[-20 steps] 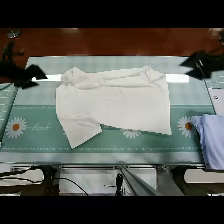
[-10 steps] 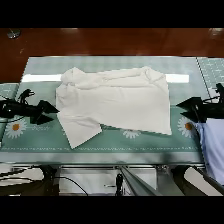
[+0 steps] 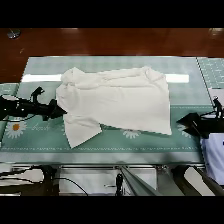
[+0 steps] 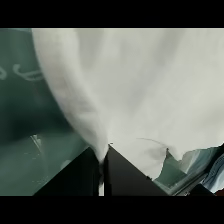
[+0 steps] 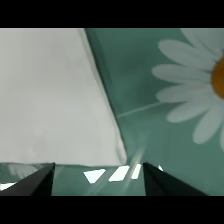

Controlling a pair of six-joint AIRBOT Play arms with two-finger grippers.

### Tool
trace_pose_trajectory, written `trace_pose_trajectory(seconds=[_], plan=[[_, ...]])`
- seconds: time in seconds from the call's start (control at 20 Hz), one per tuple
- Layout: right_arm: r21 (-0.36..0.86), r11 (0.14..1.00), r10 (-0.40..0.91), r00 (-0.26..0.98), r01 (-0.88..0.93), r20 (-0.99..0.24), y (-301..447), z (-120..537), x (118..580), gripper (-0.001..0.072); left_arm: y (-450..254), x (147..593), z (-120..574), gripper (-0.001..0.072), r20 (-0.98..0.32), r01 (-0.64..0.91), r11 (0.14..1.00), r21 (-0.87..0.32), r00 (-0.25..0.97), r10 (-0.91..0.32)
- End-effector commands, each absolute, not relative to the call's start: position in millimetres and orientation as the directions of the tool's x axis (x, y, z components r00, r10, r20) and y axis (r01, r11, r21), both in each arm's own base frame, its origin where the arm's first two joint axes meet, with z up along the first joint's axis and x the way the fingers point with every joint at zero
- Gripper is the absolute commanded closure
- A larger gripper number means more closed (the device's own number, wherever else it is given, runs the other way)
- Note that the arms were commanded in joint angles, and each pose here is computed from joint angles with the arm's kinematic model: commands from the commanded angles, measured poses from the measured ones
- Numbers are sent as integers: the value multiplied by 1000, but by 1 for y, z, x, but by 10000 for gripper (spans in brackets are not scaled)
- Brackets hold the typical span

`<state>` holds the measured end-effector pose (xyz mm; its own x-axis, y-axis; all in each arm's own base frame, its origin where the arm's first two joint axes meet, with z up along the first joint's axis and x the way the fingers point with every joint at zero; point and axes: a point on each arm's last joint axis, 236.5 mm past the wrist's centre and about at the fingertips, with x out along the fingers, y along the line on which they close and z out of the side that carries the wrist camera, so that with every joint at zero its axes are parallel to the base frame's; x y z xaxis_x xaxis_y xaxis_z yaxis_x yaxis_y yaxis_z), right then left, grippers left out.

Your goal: Fold the shirts.

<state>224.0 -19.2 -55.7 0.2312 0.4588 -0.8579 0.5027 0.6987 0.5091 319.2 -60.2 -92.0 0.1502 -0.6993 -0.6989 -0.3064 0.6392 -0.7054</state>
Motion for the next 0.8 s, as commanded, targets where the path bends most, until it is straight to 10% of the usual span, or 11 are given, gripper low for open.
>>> trace_pose_trajectory(seconds=[0.0, 0.65, 0.7, 0.75], plan=[[403, 713, 431, 94, 574, -897, -23, -75, 187, 81, -67, 321, -83, 673, -677, -263, 632, -728, 138, -723], [571, 650, 566, 182, 501, -804, 53, -108, 252, 96, -83, 317, -81, 673, -674, -216, 645, -733, 99, -732], [574, 659, 565, 185, 486, -804, 56, -108, 259, 172, -85, 316, -81, 673, -673, -211, 646, -734, 93, -734], [577, 676, 561, 189, 458, -806, 59, -104, 268, 423, -87, 316, -80, 674, -673, -205, 648, -734, 91, -734]])
